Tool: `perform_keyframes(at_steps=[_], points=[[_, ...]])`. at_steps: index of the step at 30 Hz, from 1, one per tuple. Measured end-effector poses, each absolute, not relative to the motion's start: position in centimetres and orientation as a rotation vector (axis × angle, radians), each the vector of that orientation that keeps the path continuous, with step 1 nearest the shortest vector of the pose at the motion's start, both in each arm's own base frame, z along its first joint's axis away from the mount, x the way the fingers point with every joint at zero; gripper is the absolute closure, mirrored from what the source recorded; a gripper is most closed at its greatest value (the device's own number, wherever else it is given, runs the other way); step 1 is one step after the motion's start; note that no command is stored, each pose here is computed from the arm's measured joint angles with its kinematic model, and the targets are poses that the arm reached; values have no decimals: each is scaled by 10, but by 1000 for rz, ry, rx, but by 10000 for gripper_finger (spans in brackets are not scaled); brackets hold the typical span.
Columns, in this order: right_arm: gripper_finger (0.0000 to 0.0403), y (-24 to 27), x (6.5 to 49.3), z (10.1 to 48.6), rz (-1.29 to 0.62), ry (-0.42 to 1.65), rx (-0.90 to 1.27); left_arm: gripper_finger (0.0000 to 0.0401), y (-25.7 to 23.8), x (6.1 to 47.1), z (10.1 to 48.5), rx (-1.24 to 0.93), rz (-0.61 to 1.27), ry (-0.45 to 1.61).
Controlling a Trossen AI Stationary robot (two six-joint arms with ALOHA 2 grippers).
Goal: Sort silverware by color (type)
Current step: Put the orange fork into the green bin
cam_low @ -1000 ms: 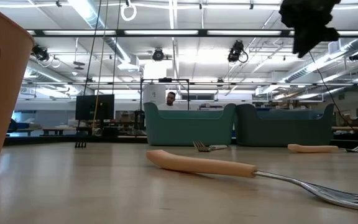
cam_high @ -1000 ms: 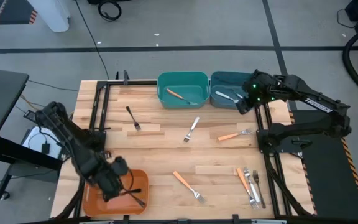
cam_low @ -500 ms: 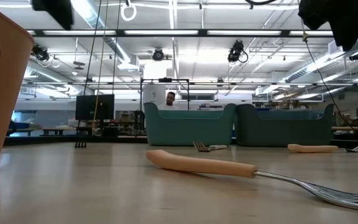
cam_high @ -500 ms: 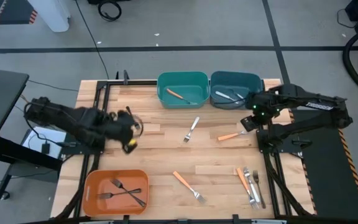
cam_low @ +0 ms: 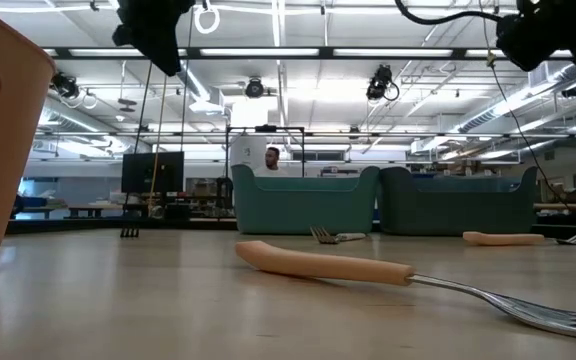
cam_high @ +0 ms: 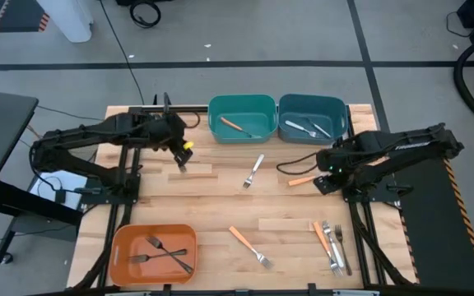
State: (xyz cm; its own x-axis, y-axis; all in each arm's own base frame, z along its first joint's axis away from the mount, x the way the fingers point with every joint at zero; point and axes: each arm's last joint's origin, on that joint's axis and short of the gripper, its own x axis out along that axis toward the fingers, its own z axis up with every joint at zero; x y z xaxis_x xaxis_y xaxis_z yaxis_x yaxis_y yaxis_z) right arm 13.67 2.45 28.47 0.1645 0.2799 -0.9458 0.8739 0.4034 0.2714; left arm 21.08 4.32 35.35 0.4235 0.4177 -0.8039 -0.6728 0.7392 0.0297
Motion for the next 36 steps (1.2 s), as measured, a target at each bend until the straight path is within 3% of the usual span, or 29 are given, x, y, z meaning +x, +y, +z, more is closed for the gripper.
perform_keyframes(at_steps=[16,27,36], points=[[268,98,177,235,-759,1516,1177,291,70,204,354,-121,671,984],[268,157,195,191,-767,1590,1156,291,74,203,354,-115,680,988],[270,174,194,159,-925,1629,1082,291,74,203,354,-116,679,987]])
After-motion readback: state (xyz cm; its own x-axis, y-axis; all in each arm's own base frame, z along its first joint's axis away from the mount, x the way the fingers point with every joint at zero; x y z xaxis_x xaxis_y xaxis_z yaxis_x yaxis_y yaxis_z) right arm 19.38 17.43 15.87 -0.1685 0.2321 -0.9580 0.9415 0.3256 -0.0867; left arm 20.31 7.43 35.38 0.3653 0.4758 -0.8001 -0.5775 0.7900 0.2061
